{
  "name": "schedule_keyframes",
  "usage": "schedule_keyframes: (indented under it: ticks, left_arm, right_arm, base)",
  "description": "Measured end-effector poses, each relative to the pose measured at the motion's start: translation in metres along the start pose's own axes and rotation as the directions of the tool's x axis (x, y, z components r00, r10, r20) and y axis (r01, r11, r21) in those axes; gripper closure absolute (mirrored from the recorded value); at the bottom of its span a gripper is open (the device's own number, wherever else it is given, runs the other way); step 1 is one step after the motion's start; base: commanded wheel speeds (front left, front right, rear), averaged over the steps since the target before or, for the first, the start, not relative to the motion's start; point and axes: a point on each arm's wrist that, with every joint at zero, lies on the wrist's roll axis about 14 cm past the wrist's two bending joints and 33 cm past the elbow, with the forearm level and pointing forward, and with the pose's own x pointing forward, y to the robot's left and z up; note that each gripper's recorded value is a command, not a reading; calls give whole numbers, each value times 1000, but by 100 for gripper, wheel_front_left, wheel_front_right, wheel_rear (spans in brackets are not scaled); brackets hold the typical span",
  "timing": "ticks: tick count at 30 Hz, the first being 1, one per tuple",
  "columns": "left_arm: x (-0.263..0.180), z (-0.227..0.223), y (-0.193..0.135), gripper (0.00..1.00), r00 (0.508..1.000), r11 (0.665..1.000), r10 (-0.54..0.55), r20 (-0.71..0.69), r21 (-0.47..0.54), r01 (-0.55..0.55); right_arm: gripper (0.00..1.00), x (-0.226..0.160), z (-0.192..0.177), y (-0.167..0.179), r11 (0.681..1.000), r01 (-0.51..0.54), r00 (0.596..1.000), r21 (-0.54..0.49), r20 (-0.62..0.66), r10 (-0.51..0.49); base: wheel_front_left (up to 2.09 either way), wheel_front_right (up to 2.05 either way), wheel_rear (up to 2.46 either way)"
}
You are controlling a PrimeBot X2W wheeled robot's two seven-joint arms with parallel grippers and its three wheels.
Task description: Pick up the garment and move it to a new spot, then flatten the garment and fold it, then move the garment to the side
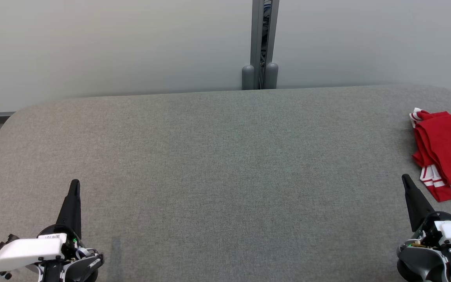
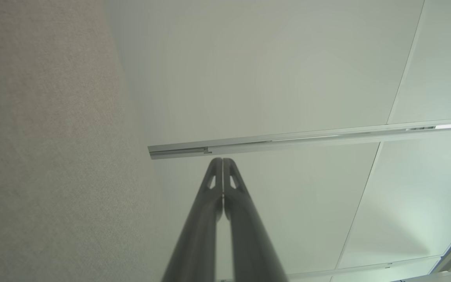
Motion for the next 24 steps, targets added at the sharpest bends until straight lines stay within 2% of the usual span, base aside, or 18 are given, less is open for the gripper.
schedule_keyframes:
  ticks: [24]
  left_arm:
    - [0,0,0,100,1000,1000,1,0,-1,-1]
  right_arm:
    - [100,0,0,0,1000,1,1000,-1,-2,-1]
  base:
    - [0,0,0]
